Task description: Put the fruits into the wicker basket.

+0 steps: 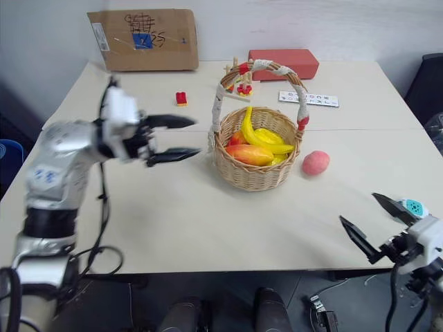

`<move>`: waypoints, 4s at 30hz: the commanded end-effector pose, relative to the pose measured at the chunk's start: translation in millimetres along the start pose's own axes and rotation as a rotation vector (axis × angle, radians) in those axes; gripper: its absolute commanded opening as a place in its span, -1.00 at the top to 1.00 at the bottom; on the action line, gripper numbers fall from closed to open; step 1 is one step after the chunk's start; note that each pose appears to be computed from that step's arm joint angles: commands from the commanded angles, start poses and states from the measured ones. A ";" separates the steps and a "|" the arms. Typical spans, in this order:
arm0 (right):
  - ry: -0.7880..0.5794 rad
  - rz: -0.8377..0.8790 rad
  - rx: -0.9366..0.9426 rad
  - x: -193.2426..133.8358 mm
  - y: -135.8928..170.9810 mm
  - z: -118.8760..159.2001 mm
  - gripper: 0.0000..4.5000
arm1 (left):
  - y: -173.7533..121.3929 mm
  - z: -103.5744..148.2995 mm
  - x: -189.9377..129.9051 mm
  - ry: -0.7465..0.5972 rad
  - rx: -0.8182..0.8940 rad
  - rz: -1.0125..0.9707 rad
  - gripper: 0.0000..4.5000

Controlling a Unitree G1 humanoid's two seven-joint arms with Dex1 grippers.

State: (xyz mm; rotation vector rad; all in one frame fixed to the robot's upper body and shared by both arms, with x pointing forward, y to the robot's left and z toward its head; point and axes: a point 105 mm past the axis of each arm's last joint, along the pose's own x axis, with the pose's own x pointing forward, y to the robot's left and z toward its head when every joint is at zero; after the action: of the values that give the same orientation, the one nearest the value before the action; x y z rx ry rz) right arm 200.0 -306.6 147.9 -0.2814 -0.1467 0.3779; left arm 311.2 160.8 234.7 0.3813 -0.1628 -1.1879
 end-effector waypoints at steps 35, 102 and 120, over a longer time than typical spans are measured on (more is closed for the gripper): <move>0.529 0.080 0.520 201.8 -36.2 -14.8 -0.72 | -42.0 52.2 20.0 -0.040 0.008 -0.056 -1.00; -0.047 0.832 0.047 244.7 15.7 104.2 -0.74 | -36.5 22.6 -13.9 -0.045 -0.063 0.091 -1.00; -0.213 0.596 0.163 180.7 -41.8 117.9 0.90 | -38.1 19.9 -1.0 -0.084 -0.085 0.069 -1.00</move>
State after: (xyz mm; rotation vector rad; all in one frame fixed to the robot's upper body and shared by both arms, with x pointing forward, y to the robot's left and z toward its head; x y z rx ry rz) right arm 371.1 -232.4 250.3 -0.1159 -0.0841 1.0747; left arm 271.2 147.3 233.3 0.2378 -0.1606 -1.1264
